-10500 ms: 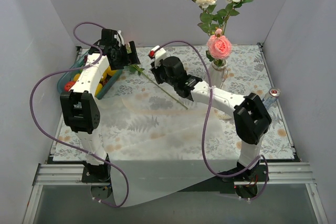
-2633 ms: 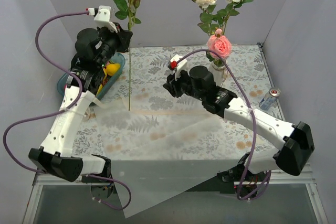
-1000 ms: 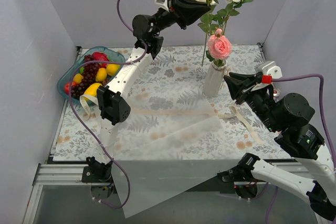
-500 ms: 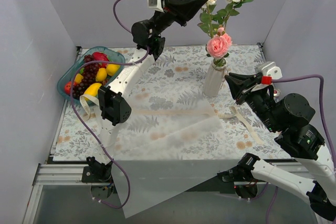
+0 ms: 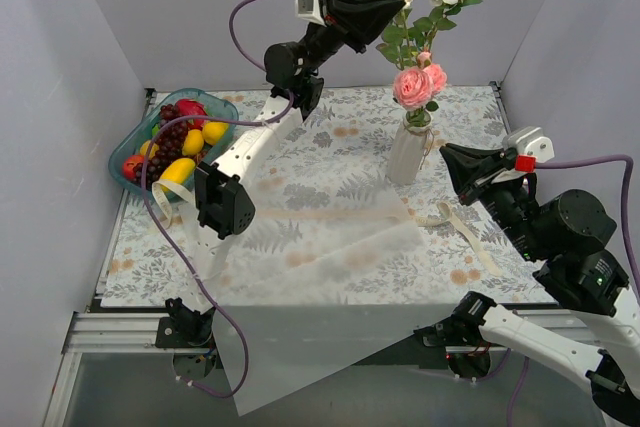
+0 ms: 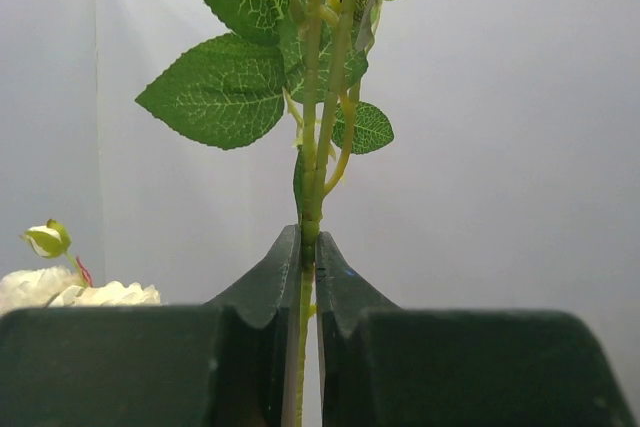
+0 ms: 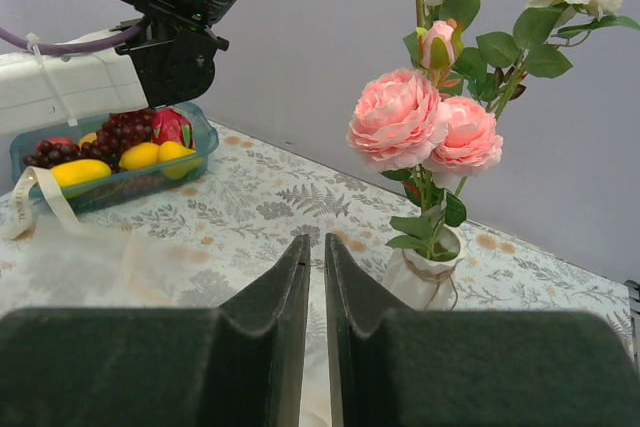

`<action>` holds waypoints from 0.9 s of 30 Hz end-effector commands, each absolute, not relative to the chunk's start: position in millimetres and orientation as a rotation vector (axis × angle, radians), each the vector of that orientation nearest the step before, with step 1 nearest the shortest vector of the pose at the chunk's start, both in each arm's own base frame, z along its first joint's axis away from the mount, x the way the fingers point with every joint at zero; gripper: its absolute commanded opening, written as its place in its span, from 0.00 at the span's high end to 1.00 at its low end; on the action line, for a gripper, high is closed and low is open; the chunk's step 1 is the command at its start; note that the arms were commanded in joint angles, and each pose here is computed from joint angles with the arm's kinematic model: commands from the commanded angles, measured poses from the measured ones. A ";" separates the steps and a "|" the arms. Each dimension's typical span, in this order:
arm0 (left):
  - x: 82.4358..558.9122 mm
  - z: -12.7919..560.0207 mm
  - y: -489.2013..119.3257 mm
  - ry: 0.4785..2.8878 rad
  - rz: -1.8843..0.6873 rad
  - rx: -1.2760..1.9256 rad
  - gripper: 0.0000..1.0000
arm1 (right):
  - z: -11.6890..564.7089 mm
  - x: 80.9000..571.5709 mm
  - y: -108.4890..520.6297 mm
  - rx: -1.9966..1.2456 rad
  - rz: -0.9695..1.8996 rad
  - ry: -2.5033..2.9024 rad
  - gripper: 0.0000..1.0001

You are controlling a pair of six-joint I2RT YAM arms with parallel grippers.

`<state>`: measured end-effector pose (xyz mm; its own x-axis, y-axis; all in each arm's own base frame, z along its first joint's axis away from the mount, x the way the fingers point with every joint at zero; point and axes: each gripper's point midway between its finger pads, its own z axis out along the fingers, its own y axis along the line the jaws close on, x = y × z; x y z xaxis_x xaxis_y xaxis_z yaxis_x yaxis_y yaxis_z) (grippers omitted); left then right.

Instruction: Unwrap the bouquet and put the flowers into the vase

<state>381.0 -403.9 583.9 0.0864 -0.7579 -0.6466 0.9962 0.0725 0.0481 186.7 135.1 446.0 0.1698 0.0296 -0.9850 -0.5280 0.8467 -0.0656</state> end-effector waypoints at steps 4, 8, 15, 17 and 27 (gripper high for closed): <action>379.8 587.7 -408.2 0.571 -1.440 0.520 1.00 | 453.5 185.6 123.7 -0.413 0.384 1.323 0.83; 391.9 567.6 -417.3 0.666 -1.428 0.525 1.00 | 453.4 186.7 120.9 -0.406 0.368 1.322 0.83; 436.5 495.0 -444.7 0.883 -1.320 0.572 1.00 | 453.9 187.4 117.7 -0.401 0.349 1.313 0.84; 441.8 481.0 -448.7 0.914 -1.306 0.593 1.00 | 452.2 188.4 118.6 -0.404 0.346 1.314 0.84; 423.4 455.8 -472.3 0.991 -1.389 0.660 1.00 | 437.3 200.4 123.0 -0.404 0.297 1.356 0.84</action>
